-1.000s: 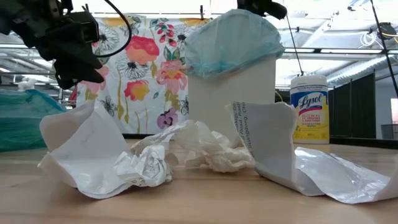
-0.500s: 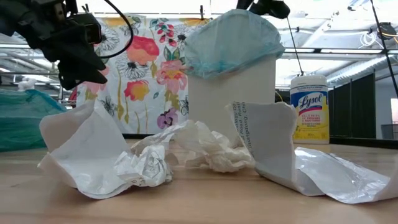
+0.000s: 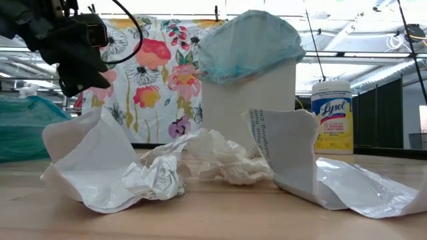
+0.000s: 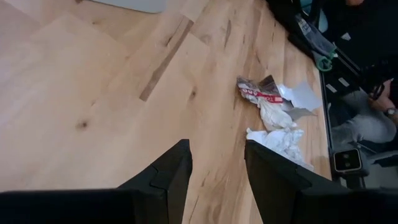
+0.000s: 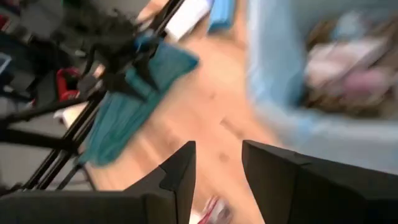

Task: Place trash/remove bag and relplace
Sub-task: Put the white paper into the trash bin

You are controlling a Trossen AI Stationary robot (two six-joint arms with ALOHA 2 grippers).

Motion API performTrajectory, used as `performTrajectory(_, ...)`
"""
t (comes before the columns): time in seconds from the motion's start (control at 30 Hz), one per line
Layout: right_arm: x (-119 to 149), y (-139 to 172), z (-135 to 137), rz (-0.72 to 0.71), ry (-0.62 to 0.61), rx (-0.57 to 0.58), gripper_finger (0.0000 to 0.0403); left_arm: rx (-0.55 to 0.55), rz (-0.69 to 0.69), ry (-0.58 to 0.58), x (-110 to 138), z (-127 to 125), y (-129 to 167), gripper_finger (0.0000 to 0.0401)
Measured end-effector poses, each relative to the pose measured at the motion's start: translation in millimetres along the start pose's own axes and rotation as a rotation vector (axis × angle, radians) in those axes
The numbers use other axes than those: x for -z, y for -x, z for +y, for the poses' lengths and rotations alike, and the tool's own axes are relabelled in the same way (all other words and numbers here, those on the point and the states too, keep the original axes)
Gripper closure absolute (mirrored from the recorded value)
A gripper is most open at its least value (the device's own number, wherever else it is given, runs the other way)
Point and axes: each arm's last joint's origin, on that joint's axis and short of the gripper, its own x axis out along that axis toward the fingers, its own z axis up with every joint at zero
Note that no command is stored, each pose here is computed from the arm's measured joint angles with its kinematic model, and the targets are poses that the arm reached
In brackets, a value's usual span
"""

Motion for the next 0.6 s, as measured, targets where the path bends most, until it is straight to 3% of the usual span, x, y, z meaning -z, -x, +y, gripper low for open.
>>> performTrajectory(0.3,60.7,-28.8,37.6,0.149,0.097,0.003,0.0282,0.016,0.018,-0.014,3.1,-3.0,0.1,0.0248)
performTrajectory(0.6,116.5,-86.2,55.4,0.300,0.220,0.105,0.0282,0.000,0.055,-0.017,6.4,-1.1,0.2,0.0248)
